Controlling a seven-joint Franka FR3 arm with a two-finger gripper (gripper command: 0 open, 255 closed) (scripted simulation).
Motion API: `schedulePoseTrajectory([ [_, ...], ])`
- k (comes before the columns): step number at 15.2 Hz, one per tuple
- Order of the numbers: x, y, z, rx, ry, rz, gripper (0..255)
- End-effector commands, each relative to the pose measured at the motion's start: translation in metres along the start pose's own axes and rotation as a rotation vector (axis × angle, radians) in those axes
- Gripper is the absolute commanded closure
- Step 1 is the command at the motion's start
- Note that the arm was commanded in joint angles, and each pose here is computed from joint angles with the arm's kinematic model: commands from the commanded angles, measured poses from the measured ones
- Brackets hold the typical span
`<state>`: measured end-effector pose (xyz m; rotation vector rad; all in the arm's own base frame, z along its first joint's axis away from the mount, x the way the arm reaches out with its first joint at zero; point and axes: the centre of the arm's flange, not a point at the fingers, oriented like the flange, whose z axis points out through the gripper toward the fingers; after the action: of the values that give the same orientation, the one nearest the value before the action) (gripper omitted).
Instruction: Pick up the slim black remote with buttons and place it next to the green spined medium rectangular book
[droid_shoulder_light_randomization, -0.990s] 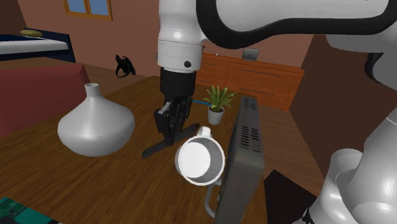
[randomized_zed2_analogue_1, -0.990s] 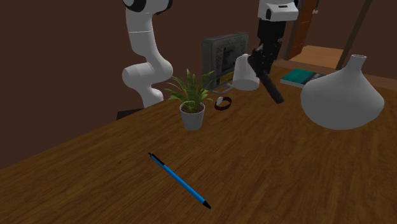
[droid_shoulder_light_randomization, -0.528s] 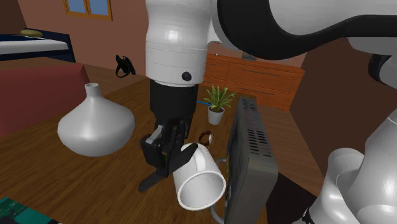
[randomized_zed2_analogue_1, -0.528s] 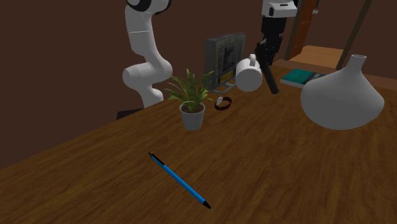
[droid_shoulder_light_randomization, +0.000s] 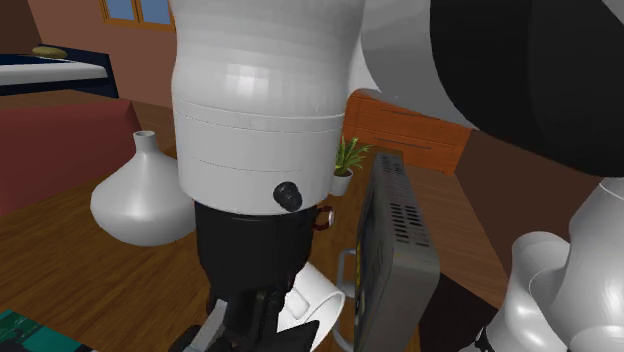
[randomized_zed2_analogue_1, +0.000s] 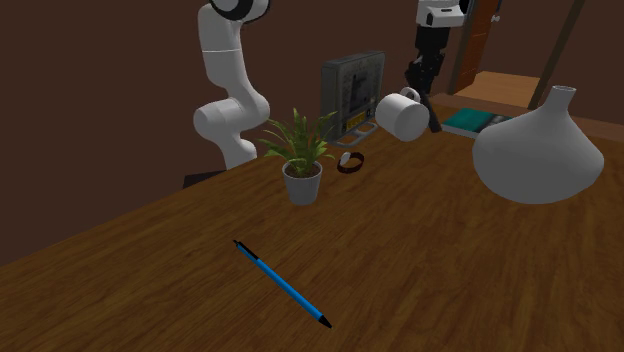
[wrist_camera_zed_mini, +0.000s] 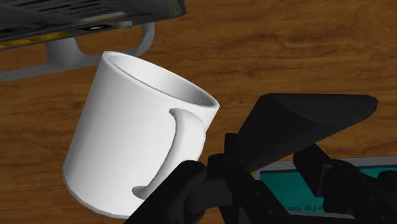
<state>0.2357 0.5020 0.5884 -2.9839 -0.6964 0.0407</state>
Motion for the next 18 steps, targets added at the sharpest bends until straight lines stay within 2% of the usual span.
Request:
schedulePoseTrajectory([
  [1,-0.011,-0.025,0.0,0.0,-0.001,0.002,255],
  [17,-0.096,-0.217,0.016,0.0,-0.001,0.002,255],
  [18,-0.096,-0.217,0.022,0.0,-0.001,0.002,255],
])
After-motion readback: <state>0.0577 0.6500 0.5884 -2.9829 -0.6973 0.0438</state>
